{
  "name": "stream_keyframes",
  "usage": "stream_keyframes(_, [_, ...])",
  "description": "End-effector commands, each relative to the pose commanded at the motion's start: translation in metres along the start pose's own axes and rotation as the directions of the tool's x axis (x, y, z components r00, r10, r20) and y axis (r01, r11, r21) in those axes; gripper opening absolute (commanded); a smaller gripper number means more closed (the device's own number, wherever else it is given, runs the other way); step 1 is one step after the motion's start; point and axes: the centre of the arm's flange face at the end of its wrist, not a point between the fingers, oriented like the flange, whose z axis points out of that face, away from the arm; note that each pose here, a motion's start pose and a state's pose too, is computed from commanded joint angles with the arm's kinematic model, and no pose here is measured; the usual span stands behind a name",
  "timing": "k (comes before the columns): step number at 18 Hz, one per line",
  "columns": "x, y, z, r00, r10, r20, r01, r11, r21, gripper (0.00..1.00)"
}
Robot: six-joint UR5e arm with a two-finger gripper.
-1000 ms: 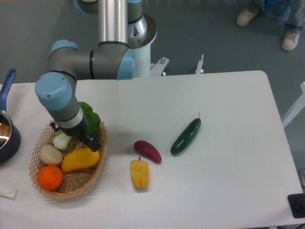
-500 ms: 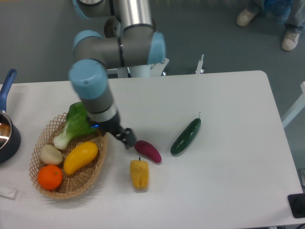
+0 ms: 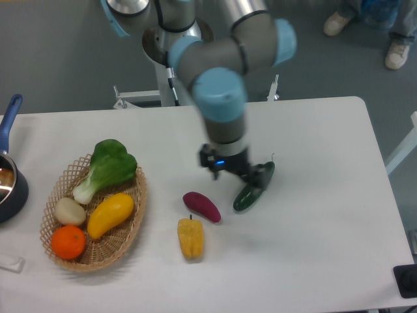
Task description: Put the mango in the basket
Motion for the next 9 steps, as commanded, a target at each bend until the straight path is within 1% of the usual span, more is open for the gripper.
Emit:
stream_keyframes(1, [-0.013,0.018,0.003,1.0,0.004,-0.003,-0.004,1.0,-0.001,1.0])
stream_keyframes(4, [-0.041,0.055,0.009,0.999,0.03,-0.024,-0.028,0.998,0.059,1.0])
stream_keyframes(9, [-0.06,0.075,0.016,1.0,0.016,-0.015,-0.015,0.998,0.069,1.0])
